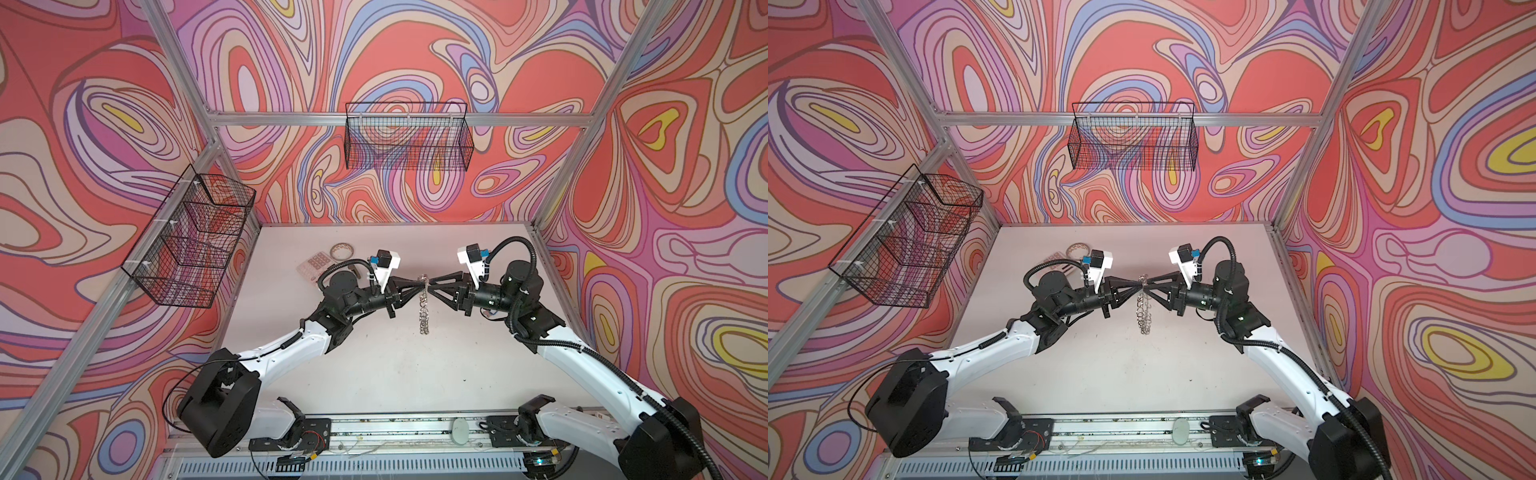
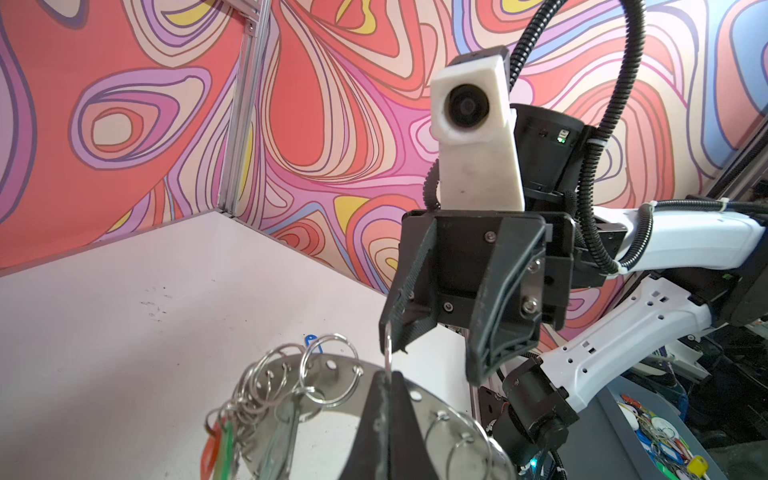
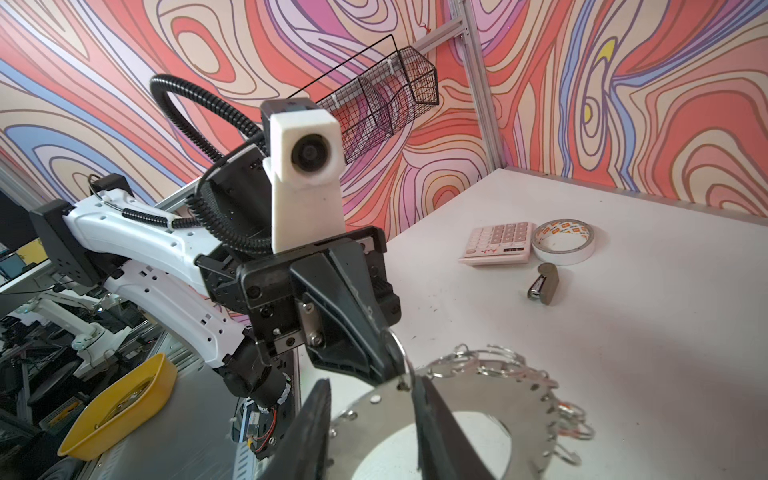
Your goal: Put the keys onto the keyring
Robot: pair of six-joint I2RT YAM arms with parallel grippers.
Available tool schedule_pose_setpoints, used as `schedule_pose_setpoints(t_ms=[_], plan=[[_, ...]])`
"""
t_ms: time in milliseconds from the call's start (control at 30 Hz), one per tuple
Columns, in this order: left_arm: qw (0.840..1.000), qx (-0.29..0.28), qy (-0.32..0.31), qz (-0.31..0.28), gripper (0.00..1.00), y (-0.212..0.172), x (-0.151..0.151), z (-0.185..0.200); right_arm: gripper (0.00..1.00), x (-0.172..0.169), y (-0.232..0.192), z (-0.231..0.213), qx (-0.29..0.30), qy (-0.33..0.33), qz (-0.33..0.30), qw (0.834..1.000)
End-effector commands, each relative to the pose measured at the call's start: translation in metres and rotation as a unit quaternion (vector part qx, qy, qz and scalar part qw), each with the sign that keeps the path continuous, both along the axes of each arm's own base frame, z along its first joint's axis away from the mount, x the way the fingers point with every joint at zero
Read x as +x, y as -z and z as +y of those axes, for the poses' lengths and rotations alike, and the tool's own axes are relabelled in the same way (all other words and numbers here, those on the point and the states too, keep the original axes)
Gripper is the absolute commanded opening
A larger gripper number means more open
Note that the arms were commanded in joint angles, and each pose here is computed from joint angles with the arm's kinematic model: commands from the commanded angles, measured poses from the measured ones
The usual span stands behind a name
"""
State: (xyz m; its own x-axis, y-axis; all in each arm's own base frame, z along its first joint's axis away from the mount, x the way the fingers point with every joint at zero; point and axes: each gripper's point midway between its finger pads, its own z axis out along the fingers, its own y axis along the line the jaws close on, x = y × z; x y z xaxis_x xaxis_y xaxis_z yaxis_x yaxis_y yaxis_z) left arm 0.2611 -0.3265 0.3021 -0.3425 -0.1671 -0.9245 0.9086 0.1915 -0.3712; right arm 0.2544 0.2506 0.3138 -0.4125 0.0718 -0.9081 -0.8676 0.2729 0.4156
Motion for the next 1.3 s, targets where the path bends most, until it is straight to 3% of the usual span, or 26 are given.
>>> schedule_pose_setpoints(t_ms=[0, 700, 900, 1267], plan=[[0.999, -0.038, 0.019, -0.031, 0.0, -0.022, -0.009, 0.0, 0.3, -0.005, -0.017, 0.002, 0.013, -0.021, -0.023, 0.999], [0.998, -0.043, 0.044, -0.029, 0.0, -0.023, -0.014, -0.004, 0.13, -0.003, -0.002, 0.005, 0.013, -0.036, -0.004, 0.999], [0.998, -0.042, 0.043, -0.028, 0.0, -0.022, -0.014, -0.004, 0.0, -0.004, -0.003, 0.005, 0.015, -0.038, -0.004, 0.999], [0.998, 0.013, 0.053, -0.028, 0.0, -0.001, -0.017, -0.006, 0.0, 0.005, 0.004, -0.001, -0.008, 0.005, -0.037, 0.999]])
